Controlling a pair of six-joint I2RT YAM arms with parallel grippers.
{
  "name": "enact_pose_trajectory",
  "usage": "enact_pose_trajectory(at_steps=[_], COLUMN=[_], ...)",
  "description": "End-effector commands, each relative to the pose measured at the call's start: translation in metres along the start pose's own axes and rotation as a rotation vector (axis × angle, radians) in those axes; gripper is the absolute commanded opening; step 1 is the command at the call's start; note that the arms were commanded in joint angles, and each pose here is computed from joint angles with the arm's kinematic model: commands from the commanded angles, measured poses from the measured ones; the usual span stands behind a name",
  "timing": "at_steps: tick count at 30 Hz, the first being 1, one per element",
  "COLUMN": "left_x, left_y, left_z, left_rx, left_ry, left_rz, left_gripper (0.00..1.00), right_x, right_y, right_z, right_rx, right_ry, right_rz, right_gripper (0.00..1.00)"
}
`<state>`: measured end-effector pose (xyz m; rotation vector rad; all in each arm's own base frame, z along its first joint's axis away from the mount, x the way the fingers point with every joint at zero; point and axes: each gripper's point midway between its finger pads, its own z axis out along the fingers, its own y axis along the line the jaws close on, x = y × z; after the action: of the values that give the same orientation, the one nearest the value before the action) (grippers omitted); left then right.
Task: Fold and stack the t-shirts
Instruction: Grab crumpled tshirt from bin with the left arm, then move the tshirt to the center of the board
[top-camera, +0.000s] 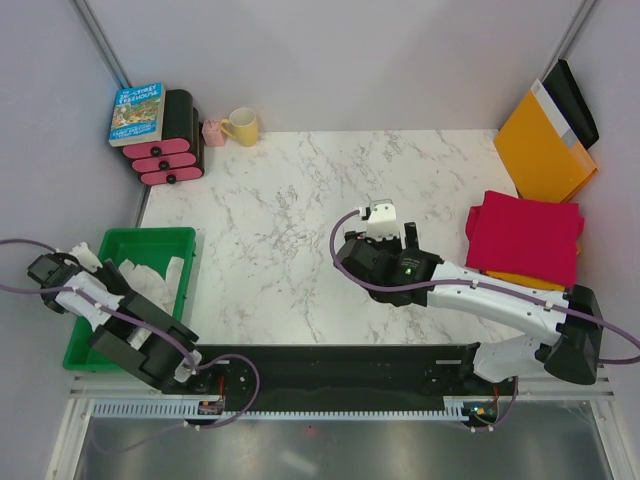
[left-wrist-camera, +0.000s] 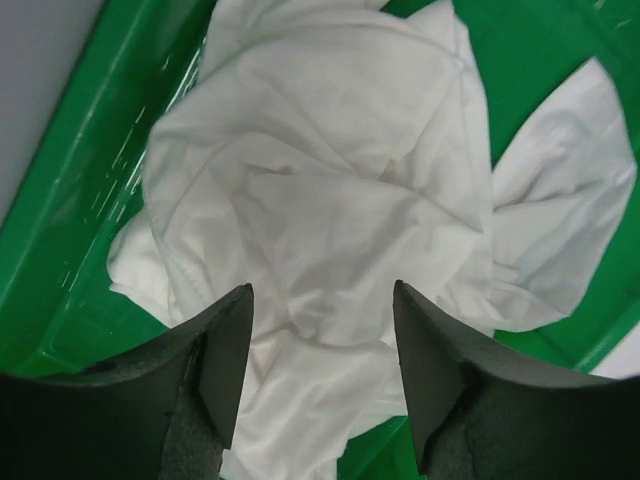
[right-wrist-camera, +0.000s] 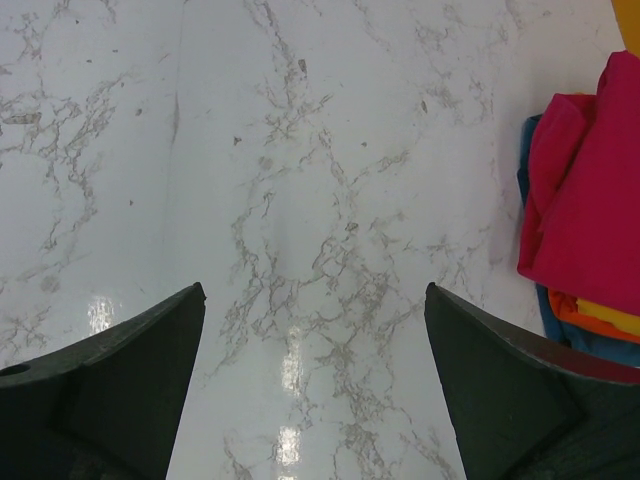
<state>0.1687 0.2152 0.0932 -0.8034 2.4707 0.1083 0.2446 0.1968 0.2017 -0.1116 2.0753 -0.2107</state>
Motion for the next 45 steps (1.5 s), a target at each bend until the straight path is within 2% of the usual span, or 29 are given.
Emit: enact_pose_trajectory(at_steps=[1,4,7,9,10,11,14,18,19,21,22,23,25,26,28,31,36,37,40,45], left_x=[0.007,0.015,0.022,0.025,0.026,0.025,0.013,-0.042,-0.049,-0.091,-0.098,-0.124,-0.141,-0.151,-0.156,-0.146,-0.129,-0.121,-0.116,-0.128], left_y=[0.016,0.018,0.022,0.025,0.025,0.027,0.021,-0.020,-0.036,-0.067,-0.080,-0.105,-0.128,-0.155,-0.182,-0.251,-0.310,-0.323,-0.343,-0.352], left_z=[0.015,0.023,0.032,0.037,0.038,0.037,0.026,-0.033,-0.056,-0.106,-0.123,-0.161,-0.190,-0.223,-0.243,-0.287,-0.324,-0.343,-0.376,-0.423], left_rx=[-0.050,-0.056,-0.064,-0.074,-0.074,-0.081,-0.072,0.063,0.105,0.195,0.238,0.299,0.380,0.453,0.532,0.715,0.901,0.958,1.063,1.156], left_ry=[-0.005,0.008,0.039,0.053,0.055,0.051,-0.009,-0.251,-0.293,-0.435,-0.448,-0.532,-0.564,-0.608,-0.610,-0.631,-0.604,-0.620,-0.657,-0.762], left_rz=[0.101,0.108,0.104,0.103,0.106,0.104,0.109,0.150,0.142,0.194,0.170,0.231,0.223,0.279,0.302,0.453,0.558,0.601,0.648,0.685], left_gripper=[0.63,0.59,0.50,0.36,0.26,0.02,0.02,0.02,0.02,0.02,0.02,0.02,0.02,0.02,0.02,0.02,0.02,0.02,0.02,0.02], right_x=[-0.007,-0.006,-0.004,-0.003,-0.002,-0.001,0.002,0.002,0.001,-0.002,-0.006,-0.009,-0.015,-0.017,-0.024,-0.040,-0.066,-0.070,-0.073,-0.070], right_y=[0.007,0.006,0.004,0.002,0.002,0.002,0.000,0.001,0.002,0.004,0.006,0.007,0.012,0.014,0.015,0.014,0.004,0.001,-0.008,-0.022], right_z=[-0.003,-0.003,-0.004,-0.004,-0.004,-0.004,-0.004,-0.003,-0.003,-0.002,-0.002,-0.002,-0.002,-0.002,-0.003,-0.008,-0.019,-0.021,-0.026,-0.033], right_rx=[-0.024,-0.022,-0.022,-0.019,-0.018,-0.017,-0.016,-0.015,-0.013,-0.010,-0.007,-0.010,-0.016,-0.019,-0.020,-0.026,-0.022,-0.027,-0.029,-0.035], right_ry=[0.001,0.001,0.006,0.007,0.009,0.010,0.015,0.017,0.015,0.010,0.003,-0.001,-0.010,-0.015,-0.029,-0.057,-0.113,-0.120,-0.132,-0.138], right_rz=[0.056,0.063,0.069,0.071,0.070,0.069,0.071,0.068,0.068,0.071,0.073,0.076,0.083,0.089,0.093,0.107,0.137,0.146,0.169,0.233], right_gripper=[0.98,0.98,0.98,0.98,0.98,0.98,0.98,0.98,0.98,0.98,0.98,0.98,0.98,0.98,0.98,0.98,0.98,0.98,0.98,0.98])
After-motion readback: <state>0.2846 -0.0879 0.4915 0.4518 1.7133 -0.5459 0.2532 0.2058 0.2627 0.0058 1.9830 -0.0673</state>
